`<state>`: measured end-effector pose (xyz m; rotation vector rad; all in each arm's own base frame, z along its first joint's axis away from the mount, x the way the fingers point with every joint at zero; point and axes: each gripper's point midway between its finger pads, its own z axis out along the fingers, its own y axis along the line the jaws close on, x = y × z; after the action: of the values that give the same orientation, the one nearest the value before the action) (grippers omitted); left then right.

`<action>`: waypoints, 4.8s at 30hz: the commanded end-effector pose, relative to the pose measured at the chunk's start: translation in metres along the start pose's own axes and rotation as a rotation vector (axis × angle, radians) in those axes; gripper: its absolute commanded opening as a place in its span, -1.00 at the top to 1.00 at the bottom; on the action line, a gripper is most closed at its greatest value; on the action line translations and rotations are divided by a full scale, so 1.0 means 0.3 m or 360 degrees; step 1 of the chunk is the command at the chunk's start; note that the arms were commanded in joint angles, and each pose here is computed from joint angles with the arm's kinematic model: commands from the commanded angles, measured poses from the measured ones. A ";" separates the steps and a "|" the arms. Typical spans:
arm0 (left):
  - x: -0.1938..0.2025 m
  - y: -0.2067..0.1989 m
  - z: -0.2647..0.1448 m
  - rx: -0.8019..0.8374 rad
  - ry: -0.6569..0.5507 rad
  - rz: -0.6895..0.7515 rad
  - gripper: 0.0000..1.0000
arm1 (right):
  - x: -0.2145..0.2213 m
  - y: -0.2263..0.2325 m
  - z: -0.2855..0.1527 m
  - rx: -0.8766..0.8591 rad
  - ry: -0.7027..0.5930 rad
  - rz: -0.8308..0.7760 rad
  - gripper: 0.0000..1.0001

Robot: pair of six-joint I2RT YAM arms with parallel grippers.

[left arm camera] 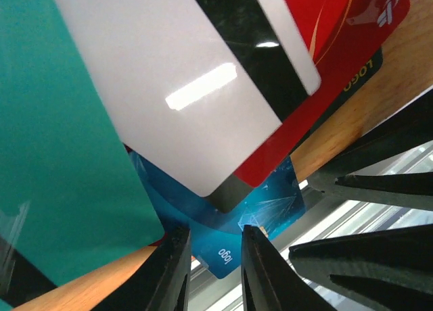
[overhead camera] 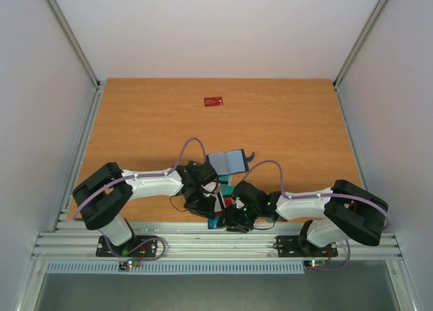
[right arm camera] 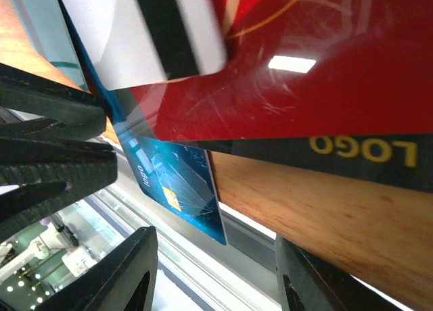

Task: Put the credit cards into the card holder

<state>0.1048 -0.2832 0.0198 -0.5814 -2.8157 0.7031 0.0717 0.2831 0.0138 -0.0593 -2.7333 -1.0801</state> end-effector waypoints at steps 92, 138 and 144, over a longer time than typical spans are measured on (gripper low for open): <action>-0.388 -0.396 -1.268 0.1303 -0.1249 0.0180 -0.13 | -0.290 0.914 -1.010 -0.1049 -0.0460 -0.0724 0.98; -0.499 -0.368 -1.199 0.1567 -0.1139 0.0096 0.97 | -0.431 0.926 -1.026 -0.1032 -0.0426 -0.0736 0.94; -0.523 -0.326 -1.124 0.1511 -0.1056 -0.0019 0.44 | -0.481 0.845 -0.999 -0.0904 -0.0475 -0.0634 0.98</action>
<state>0.3035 -0.2857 0.3658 -0.1549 -2.4447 2.4080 0.2887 0.2800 0.3734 0.2748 -2.5677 -2.1286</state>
